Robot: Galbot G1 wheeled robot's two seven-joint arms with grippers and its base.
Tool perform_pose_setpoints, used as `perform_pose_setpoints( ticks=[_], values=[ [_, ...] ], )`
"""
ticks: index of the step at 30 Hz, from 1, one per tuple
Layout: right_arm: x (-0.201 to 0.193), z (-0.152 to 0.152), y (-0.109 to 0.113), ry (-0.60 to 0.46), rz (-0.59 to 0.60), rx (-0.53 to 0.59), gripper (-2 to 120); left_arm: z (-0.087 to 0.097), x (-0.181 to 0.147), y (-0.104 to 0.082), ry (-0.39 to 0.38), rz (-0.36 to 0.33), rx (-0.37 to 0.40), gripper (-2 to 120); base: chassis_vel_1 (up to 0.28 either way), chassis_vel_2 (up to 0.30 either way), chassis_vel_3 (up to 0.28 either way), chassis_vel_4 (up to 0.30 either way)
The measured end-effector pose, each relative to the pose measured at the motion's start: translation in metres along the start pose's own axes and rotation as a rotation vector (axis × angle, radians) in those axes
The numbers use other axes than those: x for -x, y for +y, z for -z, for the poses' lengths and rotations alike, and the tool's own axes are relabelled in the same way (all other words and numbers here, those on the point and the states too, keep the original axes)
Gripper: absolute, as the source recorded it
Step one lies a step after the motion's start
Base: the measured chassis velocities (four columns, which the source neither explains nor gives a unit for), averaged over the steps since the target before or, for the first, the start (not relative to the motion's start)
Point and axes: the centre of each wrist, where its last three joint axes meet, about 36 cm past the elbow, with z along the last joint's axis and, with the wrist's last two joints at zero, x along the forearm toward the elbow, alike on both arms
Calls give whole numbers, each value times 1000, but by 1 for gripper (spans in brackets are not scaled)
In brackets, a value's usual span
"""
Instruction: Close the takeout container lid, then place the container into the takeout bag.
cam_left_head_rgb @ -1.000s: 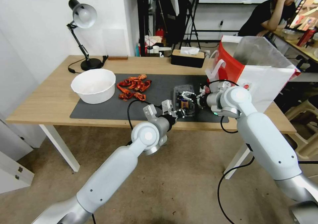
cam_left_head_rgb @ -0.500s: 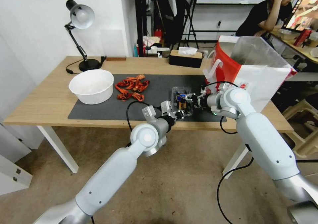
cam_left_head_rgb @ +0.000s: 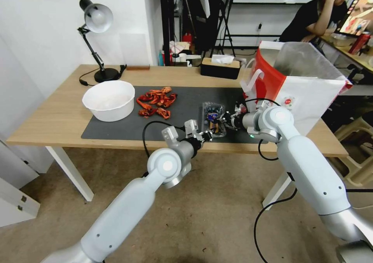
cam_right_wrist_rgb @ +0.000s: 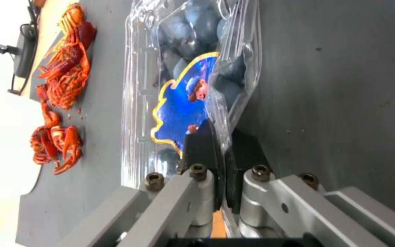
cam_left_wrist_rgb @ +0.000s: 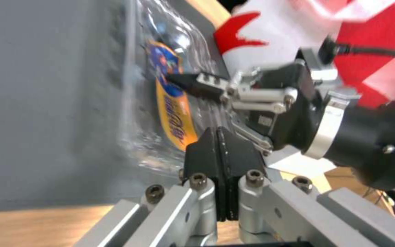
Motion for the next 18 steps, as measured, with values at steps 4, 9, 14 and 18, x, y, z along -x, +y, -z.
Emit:
perform_pose_setpoints(
  ticks=[4,9,14,18],
  values=[
    [0,-1,0,-2,7,-3,0,1,-18,7,-29,11,-6,0,0,0,0,0],
    [-1,-2,1,-5,23,-2,0,2,-54,22,-108,36,10,0,0,0,0,0],
    [-5,-3,0,-11,34,0,0,-15,-81,42,-186,95,128,0,0,0,0,0],
    [-31,-7,-22,-48,10,14,0,-22,-81,50,-243,101,285,0,0,0,0,0]
  ],
)
